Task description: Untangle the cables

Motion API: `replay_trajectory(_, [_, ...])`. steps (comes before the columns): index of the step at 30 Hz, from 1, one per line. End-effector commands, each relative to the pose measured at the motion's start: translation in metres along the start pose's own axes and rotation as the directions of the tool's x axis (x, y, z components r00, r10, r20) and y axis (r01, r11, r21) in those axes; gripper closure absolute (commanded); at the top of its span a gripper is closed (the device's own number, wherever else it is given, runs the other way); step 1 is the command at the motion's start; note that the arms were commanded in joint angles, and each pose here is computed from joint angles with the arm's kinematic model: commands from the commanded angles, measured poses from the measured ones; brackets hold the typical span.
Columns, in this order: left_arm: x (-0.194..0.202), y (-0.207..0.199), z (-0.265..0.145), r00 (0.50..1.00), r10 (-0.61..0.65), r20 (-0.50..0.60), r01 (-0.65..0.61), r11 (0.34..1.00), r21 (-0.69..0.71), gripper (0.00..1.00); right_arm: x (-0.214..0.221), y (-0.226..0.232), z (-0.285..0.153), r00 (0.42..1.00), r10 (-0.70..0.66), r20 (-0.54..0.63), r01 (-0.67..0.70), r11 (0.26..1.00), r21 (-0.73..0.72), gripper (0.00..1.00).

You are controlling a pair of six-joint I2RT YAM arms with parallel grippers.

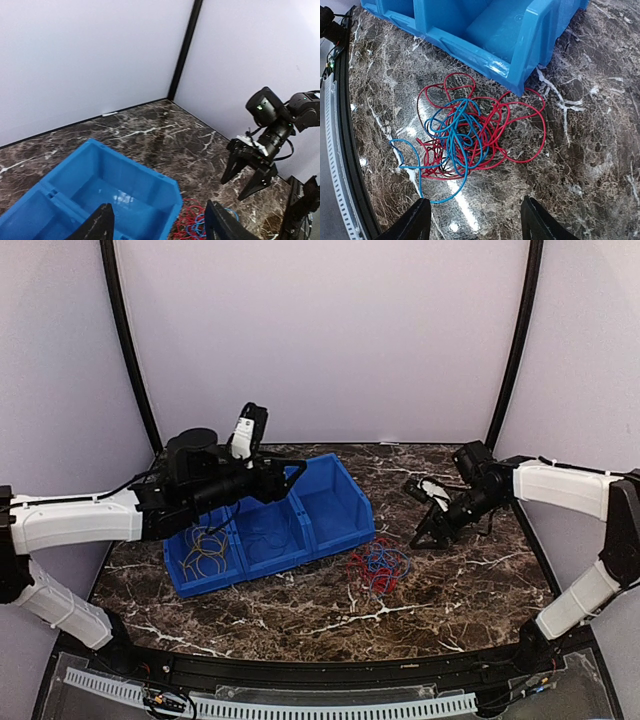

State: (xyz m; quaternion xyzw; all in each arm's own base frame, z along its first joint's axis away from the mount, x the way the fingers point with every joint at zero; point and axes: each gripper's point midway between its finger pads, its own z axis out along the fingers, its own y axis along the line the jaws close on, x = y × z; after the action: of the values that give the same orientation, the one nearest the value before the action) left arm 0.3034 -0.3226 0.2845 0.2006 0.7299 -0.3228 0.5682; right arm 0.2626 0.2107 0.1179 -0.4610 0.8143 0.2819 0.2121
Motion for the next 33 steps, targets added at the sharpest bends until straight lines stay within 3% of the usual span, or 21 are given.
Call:
replay_trajectory(1, [0.038, -0.06, 0.033, 0.978, 0.072, -0.194, -0.024, 0.971, 0.237, 0.43, 0.006, 0.008, 0.009, 0.999, 0.036, 0.006, -0.036, 0.996, -0.076, 0.37])
replay_trajectory(7, [0.078, -0.114, 0.046, 0.956, 0.113, -0.272, -0.018, 0.944, 0.33, 0.46, 0.02, 0.01, 0.03, 0.993, 0.105, -0.053, -0.112, 0.979, -0.172, 0.42])
replay_trajectory(12, [0.11, -0.122, 0.055, 0.932, 0.126, -0.34, -0.011, 0.947, 0.321, 0.46, 0.017, 0.014, 0.039, 0.988, 0.144, -0.062, -0.155, 0.956, -0.25, 0.48])
replay_trajectory(16, [0.125, -0.123, 0.059, 0.917, 0.14, -0.373, -0.015, 0.947, 0.32, 0.45, 0.014, 0.023, 0.039, 0.986, 0.152, -0.069, -0.166, 0.931, -0.325, 0.83])
replay_trajectory(21, [0.135, -0.128, 0.064, 0.898, 0.19, -0.396, -0.042, 0.935, 0.353, 0.44, 0.003, 0.04, 0.024, 0.994, 0.112, -0.006, -0.106, 0.916, -0.387, 1.0])
replay_trajectory(33, [0.136, -0.155, 0.071, 0.925, 0.254, -0.281, -0.094, 0.873, 0.479, 0.43, -0.016, 0.078, -0.014, 0.984, -0.139, 0.111, 0.166, 0.94, -0.299, 1.0])
